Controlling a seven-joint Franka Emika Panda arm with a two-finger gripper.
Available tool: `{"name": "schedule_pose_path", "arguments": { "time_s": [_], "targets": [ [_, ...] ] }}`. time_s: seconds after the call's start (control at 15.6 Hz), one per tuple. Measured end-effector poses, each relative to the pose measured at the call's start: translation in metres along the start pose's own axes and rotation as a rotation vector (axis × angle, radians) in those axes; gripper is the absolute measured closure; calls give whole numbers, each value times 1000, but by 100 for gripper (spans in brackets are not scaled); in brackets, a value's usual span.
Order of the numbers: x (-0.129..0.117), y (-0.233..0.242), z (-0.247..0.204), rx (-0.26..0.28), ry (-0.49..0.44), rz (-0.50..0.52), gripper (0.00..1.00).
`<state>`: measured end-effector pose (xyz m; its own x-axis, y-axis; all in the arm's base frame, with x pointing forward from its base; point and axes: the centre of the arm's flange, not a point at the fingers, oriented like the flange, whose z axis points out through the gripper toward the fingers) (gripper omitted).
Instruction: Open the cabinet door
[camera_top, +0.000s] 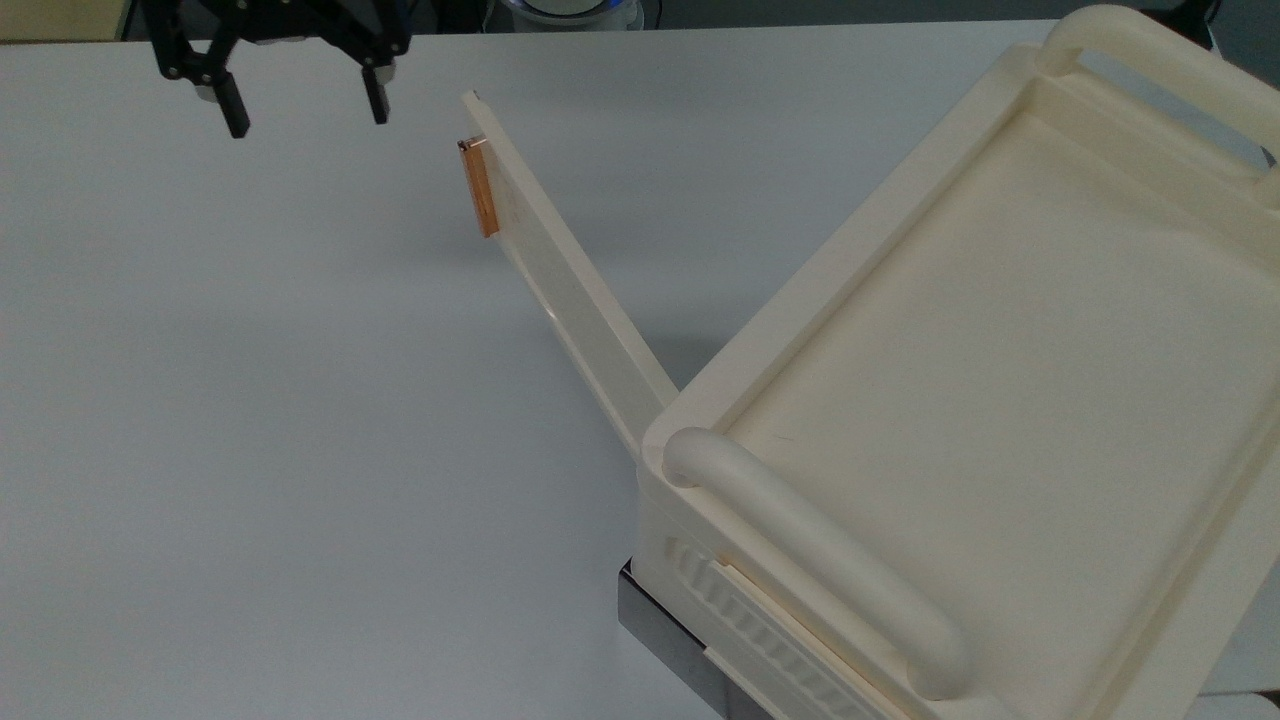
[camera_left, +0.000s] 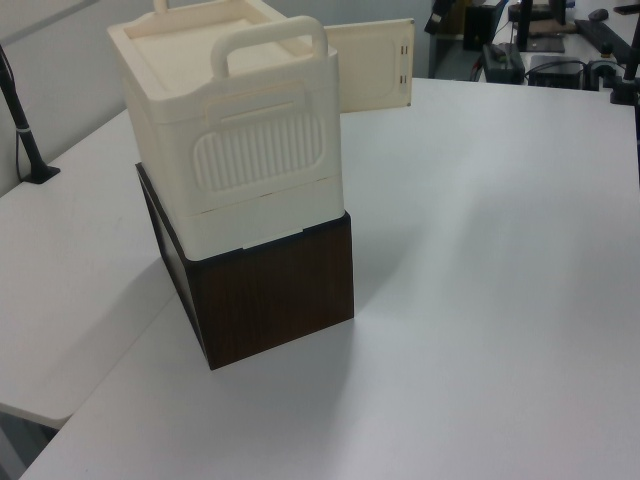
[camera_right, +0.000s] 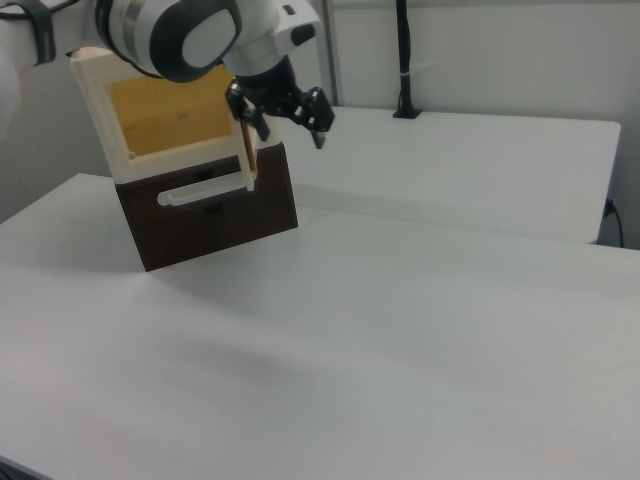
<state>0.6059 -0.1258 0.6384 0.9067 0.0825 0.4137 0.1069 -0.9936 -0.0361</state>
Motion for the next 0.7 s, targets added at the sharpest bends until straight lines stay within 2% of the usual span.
{"name": "schedule_pose_path", "arguments": {
  "time_s": [0.38,0.7],
  "targets": [
    [-14,48,-16,-44,12,73,0],
    [-29,57,-27,-38,-50,95,0]
  ]
}}
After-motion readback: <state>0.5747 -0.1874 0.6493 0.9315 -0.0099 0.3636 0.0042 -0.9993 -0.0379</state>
